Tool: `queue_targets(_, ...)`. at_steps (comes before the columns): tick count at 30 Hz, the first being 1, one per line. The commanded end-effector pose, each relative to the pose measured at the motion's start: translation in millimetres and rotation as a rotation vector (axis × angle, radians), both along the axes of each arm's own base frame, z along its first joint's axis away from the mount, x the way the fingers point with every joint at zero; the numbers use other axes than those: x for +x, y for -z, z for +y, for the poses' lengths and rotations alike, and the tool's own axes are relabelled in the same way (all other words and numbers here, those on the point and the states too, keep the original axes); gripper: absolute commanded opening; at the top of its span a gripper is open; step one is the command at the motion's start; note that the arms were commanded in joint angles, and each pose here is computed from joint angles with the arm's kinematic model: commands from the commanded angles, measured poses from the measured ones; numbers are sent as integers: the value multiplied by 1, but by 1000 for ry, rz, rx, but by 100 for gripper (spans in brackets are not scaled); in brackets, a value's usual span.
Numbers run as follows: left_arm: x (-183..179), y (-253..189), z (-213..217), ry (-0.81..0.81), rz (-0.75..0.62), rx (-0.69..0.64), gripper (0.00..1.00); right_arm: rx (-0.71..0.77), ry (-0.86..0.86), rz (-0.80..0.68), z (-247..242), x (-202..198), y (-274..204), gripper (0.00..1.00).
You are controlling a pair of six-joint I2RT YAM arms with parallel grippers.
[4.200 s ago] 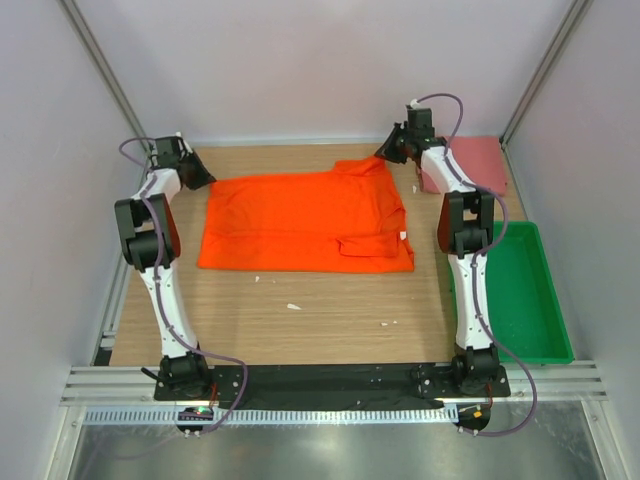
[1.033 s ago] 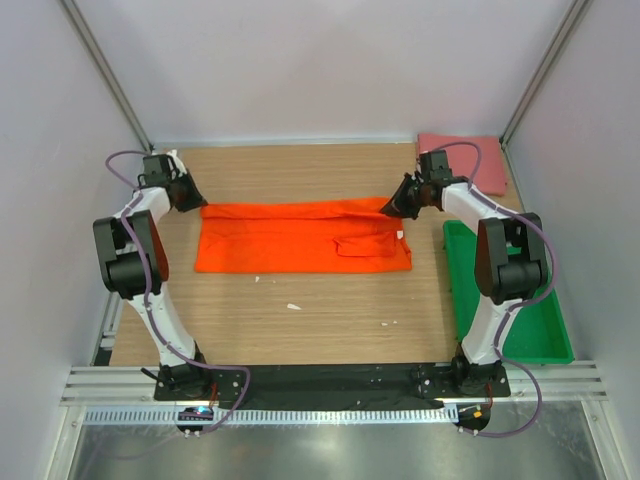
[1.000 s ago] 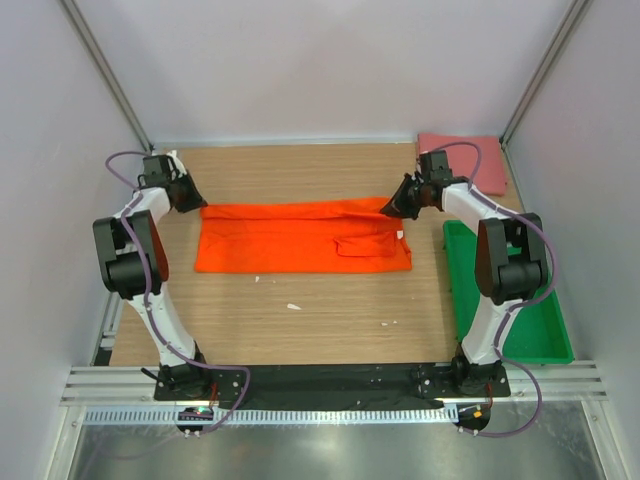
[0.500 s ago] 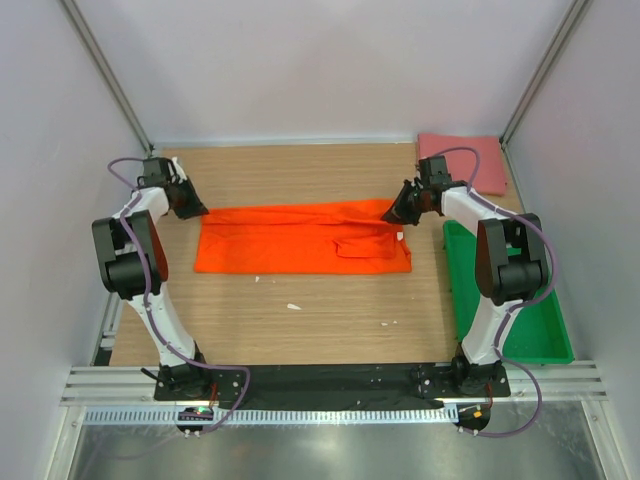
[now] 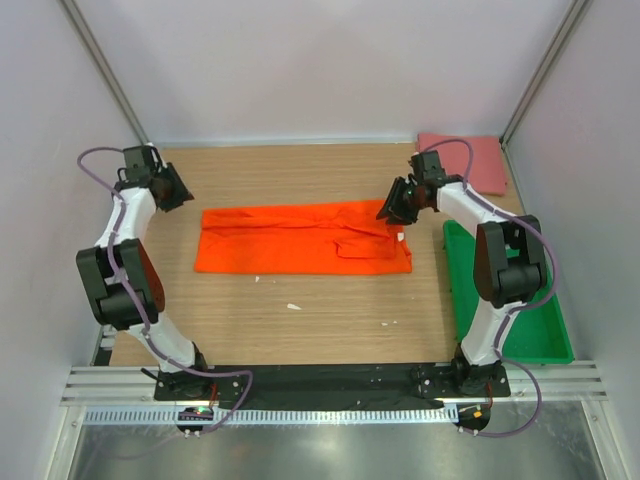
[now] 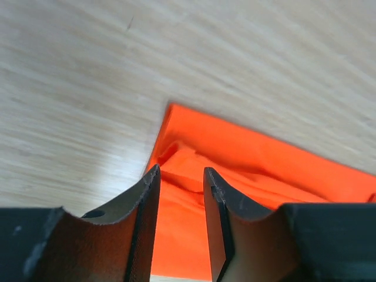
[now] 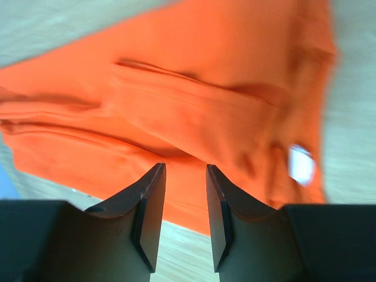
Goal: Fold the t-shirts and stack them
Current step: Fold the tshirt
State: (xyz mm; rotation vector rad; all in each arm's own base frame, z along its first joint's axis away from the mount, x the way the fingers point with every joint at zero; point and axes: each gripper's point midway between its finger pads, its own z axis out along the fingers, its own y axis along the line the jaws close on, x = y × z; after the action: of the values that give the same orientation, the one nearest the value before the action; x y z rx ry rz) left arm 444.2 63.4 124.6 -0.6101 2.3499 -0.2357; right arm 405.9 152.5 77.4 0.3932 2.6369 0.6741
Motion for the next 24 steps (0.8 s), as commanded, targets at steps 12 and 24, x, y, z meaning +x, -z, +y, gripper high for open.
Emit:
queue_targets(12,63,52,-118,325,44,-376,21,403,-64,-188,217,116,-40,23)
queue_targets(24,7,62,-100,218,155,-273,16,413,-126,-58,235,56,-1,14)
